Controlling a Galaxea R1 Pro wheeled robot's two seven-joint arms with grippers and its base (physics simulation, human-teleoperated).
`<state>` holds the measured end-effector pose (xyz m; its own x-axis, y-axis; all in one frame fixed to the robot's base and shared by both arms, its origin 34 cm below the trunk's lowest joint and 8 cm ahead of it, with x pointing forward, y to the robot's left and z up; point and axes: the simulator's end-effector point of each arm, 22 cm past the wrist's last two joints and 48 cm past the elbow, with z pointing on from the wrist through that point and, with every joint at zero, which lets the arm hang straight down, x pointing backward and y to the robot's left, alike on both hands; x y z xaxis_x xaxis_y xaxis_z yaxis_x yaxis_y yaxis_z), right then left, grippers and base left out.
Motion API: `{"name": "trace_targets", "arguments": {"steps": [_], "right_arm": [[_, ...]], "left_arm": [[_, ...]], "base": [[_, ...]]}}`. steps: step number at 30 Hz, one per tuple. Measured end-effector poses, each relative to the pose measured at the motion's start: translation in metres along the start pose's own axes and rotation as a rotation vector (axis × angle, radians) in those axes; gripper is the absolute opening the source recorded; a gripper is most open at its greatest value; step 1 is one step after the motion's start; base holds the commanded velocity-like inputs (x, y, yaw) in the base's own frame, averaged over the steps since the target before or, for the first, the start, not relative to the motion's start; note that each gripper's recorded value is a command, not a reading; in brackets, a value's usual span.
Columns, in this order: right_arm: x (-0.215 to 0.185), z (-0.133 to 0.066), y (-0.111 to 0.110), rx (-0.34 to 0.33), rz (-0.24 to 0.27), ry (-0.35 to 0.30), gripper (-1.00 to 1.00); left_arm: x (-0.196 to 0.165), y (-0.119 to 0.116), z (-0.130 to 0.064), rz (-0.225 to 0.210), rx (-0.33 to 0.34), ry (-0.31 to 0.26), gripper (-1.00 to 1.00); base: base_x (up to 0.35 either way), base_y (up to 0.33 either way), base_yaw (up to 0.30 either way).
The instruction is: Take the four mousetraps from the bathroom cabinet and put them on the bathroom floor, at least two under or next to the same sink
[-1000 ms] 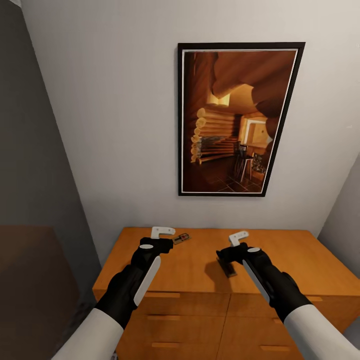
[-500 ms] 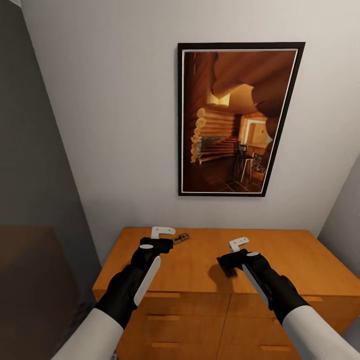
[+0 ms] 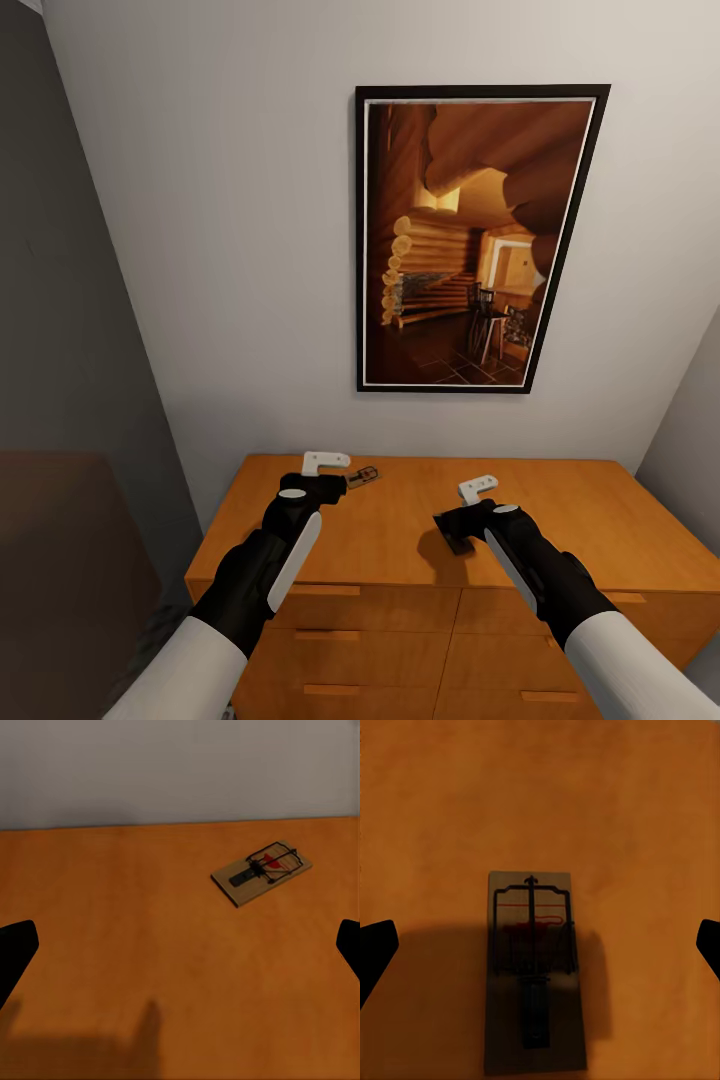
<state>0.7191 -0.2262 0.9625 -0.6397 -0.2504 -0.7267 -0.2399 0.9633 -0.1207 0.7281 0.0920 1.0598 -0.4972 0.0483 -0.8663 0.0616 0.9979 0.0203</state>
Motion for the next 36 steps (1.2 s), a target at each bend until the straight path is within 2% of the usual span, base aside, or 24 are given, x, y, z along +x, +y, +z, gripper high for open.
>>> {"name": "trace_targets", "arguments": {"steps": [36], "right_arm": [[0.003, 0.0, 0.001, 0.002, -0.006, 0.01, 1.0]], "left_arm": [[0.012, 0.001, 0.005, 0.002, -0.005, 0.017, 1.0]], "base": [[0.0, 0.0, 0.0]]}}
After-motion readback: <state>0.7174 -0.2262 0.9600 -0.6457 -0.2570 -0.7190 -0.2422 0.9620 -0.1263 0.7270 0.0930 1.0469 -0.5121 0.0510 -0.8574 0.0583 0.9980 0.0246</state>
